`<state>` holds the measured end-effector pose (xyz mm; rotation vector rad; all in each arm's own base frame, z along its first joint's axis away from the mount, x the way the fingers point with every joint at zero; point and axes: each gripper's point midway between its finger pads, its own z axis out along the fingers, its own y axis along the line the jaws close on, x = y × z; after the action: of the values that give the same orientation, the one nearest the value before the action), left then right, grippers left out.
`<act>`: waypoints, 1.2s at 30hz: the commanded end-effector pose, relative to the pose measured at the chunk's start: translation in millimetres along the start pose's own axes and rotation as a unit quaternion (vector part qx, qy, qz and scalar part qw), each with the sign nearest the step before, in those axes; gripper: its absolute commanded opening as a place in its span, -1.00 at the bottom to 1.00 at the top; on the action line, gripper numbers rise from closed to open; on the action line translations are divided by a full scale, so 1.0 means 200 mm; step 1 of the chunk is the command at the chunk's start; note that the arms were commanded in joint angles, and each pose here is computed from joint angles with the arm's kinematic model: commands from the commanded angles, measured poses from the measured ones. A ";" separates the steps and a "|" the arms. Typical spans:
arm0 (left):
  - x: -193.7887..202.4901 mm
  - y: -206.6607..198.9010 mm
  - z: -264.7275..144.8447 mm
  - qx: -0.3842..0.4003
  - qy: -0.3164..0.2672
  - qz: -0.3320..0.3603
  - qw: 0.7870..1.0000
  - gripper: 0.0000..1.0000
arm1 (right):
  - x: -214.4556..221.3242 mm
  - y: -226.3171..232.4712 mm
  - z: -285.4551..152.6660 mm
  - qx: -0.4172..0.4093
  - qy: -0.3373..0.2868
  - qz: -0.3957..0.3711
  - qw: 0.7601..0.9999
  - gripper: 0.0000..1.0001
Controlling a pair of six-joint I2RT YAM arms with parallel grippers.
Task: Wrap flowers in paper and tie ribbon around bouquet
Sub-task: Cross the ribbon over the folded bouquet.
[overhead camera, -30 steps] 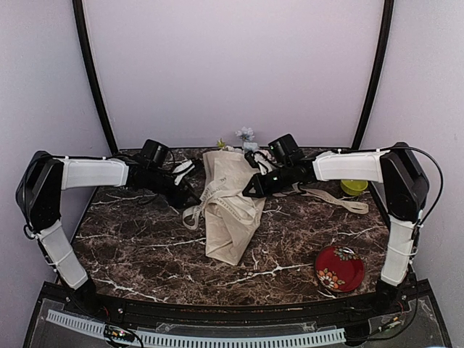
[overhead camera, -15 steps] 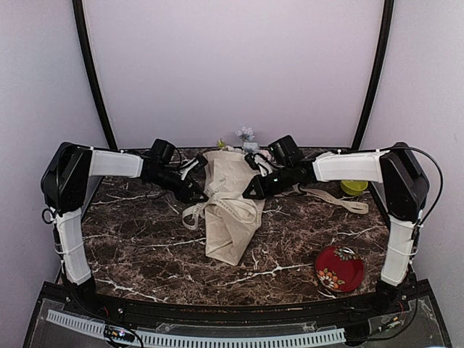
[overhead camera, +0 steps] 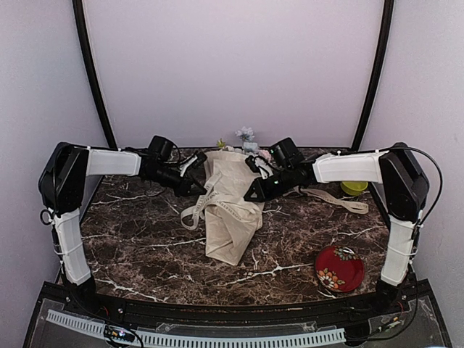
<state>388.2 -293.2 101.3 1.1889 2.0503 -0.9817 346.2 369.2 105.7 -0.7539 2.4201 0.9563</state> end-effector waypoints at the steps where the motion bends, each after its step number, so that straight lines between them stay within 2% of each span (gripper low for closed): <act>1: -0.20 -0.02 -0.20 -0.043 -0.044 0.037 0.997 -1.00 | -0.02 0.02 -0.04 0.001 -0.012 -0.012 1.000 -0.84; 5: -0.36 0.02 -0.37 -0.115 -0.069 0.065 0.989 -1.00 | -0.02 0.02 -0.06 0.005 -0.012 -0.015 1.000 -0.82; 9: -0.61 0.01 -0.62 -0.205 -0.119 0.113 0.965 -1.00 | -0.03 0.03 -0.08 0.007 -0.015 -0.020 1.000 -0.76; 16: -1.03 -0.12 -1.08 -0.322 -0.246 0.175 0.898 -1.00 | -0.08 0.05 -0.11 0.005 -0.023 -0.034 0.999 -0.34; 19: -1.17 -0.21 -1.18 -0.312 -0.297 0.188 0.883 -1.00 | -0.14 0.11 -0.16 -0.007 -0.038 -0.054 0.998 -0.15; 22: -1.30 -0.28 -1.15 -0.265 -0.318 0.196 0.889 -1.00 | -0.25 0.20 -0.27 -0.021 -0.070 -0.085 0.994 -0.05; 26: -1.45 -0.41 -0.98 -0.205 -0.322 0.222 0.897 -1.00 | -0.48 0.37 -0.48 -0.046 -0.143 -0.130 0.980 0.06; 29: -1.62 -0.57 -0.95 -0.166 -0.361 0.252 0.883 -1.00 | -0.65 0.51 -0.64 -0.066 -0.202 -0.162 0.964 0.12; 31: -1.70 -0.63 -0.91 -0.142 -0.369 0.259 0.881 -1.00 | -0.73 0.58 -0.71 -0.081 -0.230 -0.176 0.954 0.18; 36: -1.73 -0.61 -0.75 -0.097 -0.359 0.239 0.897 -1.00 | -0.85 0.66 -0.78 -0.098 -0.261 -0.178 0.944 0.27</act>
<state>420.8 -370.0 481.7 0.9487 1.1750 -0.6918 360.1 389.0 342.6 -0.8530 1.7684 1.0523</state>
